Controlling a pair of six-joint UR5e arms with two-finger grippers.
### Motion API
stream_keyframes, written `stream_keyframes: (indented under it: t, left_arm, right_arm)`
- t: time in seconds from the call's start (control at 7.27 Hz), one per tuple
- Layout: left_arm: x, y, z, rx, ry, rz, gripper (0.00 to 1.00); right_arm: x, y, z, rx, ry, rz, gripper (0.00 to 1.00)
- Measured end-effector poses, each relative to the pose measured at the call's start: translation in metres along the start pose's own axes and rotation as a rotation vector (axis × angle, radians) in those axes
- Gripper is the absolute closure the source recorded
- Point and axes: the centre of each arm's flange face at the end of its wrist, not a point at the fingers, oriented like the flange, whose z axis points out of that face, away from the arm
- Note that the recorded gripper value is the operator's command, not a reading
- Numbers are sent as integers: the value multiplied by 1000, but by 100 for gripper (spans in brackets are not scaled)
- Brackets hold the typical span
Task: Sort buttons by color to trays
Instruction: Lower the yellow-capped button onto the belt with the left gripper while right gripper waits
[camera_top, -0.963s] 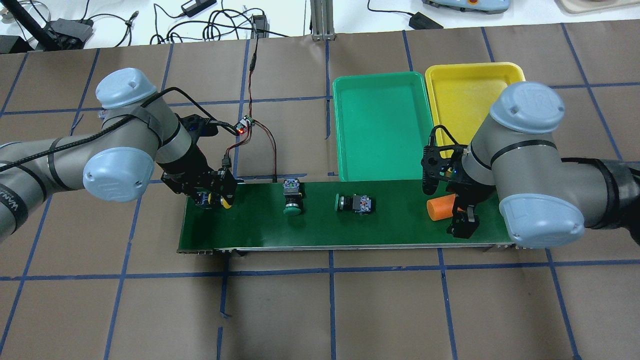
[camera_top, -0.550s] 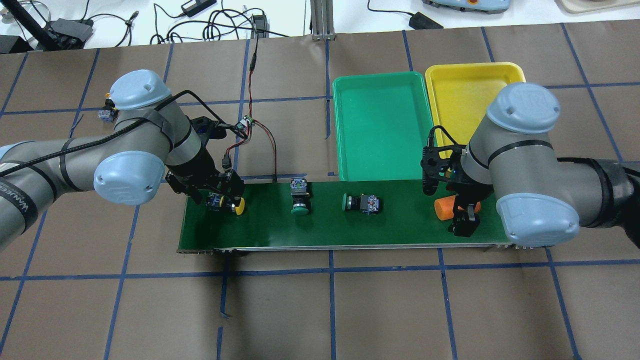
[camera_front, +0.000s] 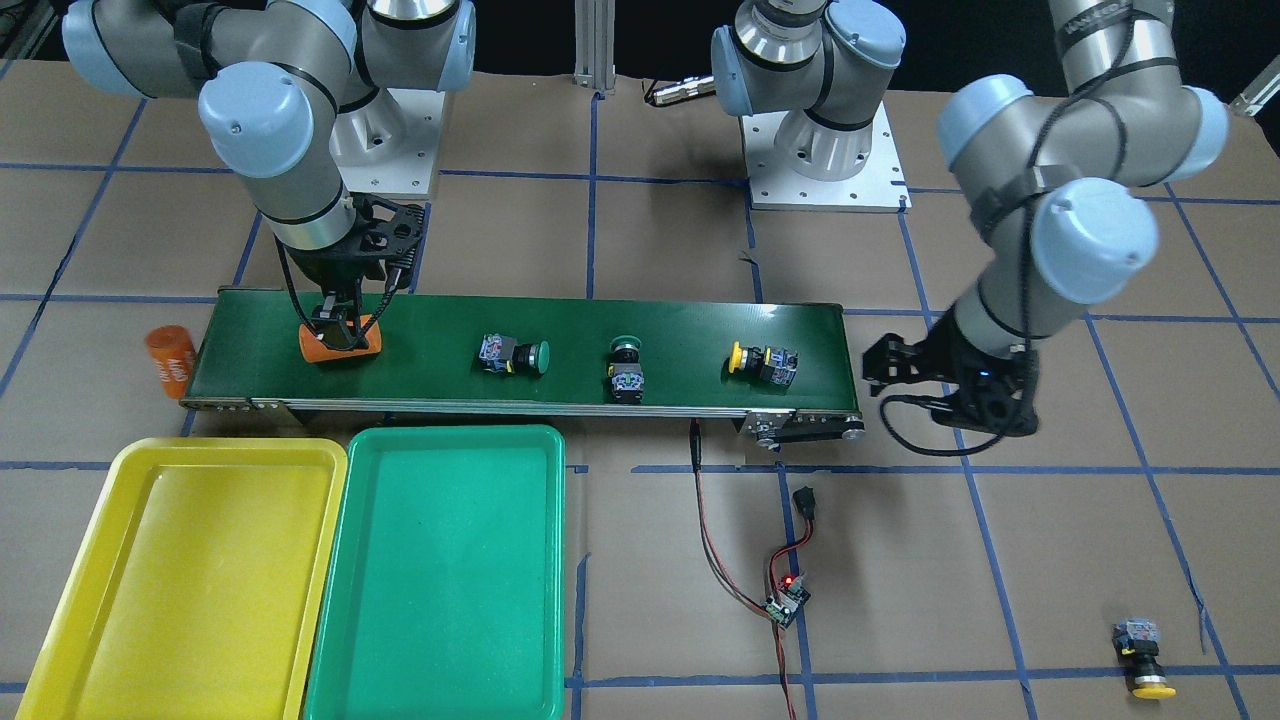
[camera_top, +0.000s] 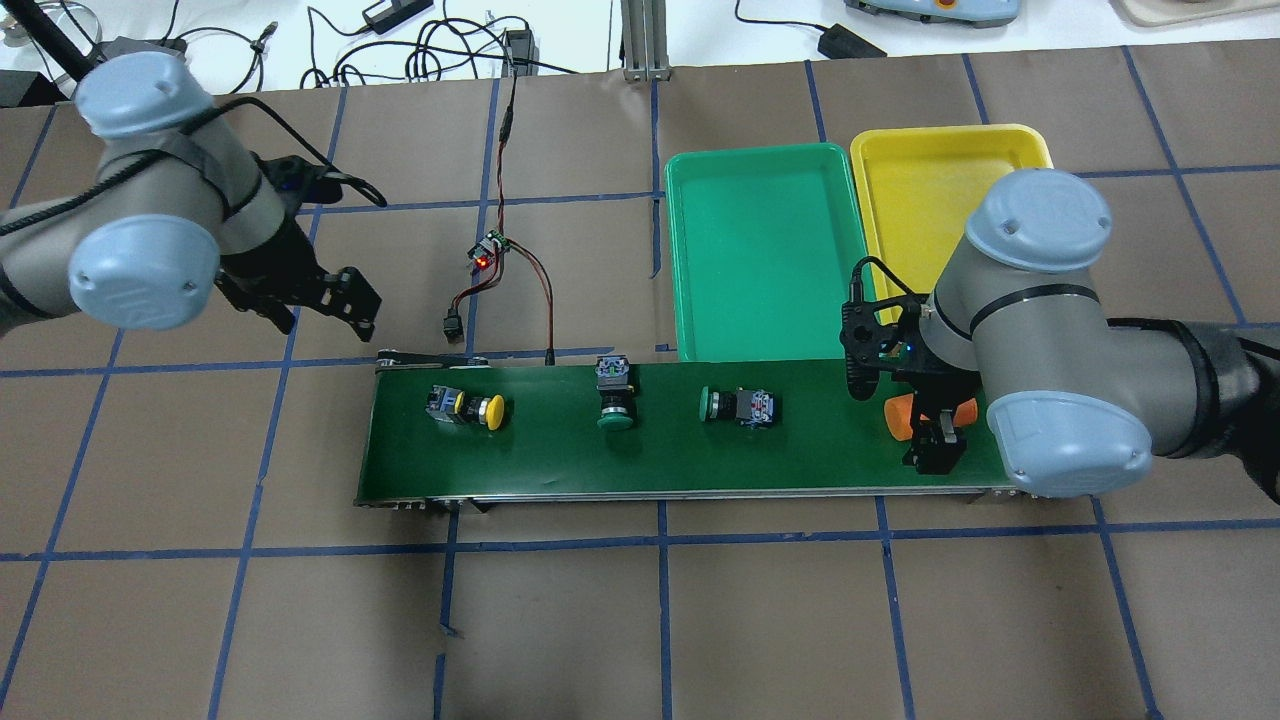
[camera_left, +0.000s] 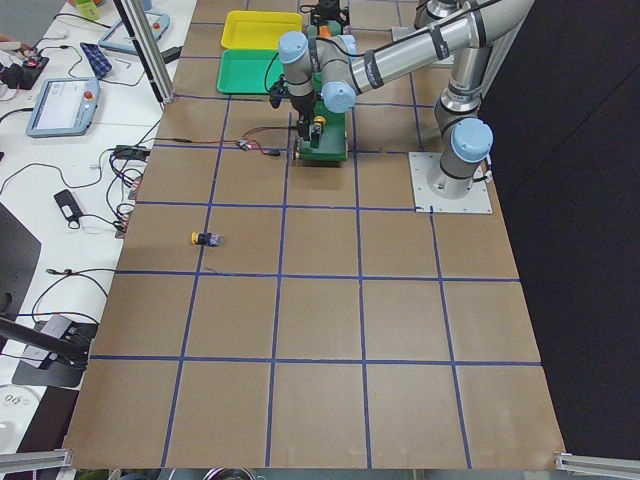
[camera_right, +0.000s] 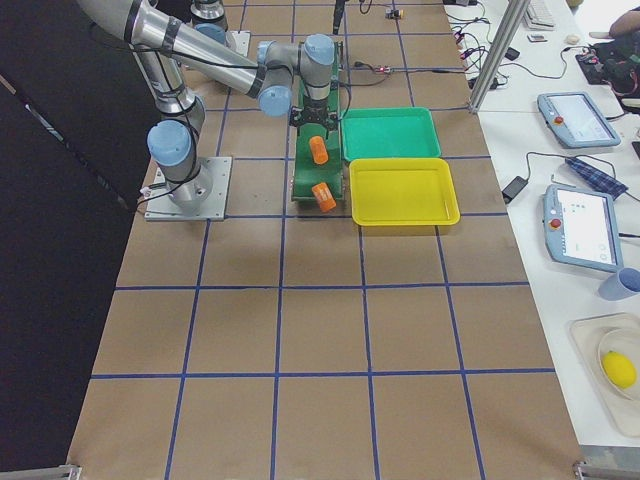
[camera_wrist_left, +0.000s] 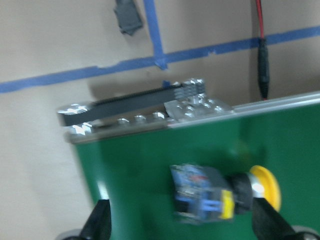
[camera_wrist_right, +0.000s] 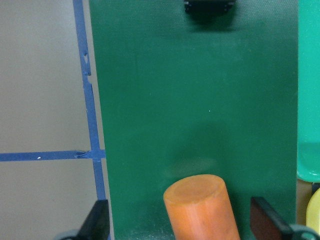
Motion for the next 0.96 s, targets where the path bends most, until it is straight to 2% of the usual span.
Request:
stream_keyframes:
  t: [0.41,0.69,0.96]
  left_arm:
    - [-158,-69,1,41,-42,37,0]
    - [-209,-124,11,81,-71,34,0]
    - [-231,-155,42,85,-70,30,0]
  right_arm:
    - [0,-1,2,11,-1,-47,0]
    - [-1,-1,7,9,-2,-46,0]
    - [-6,-2,19,11,9,-28,2]
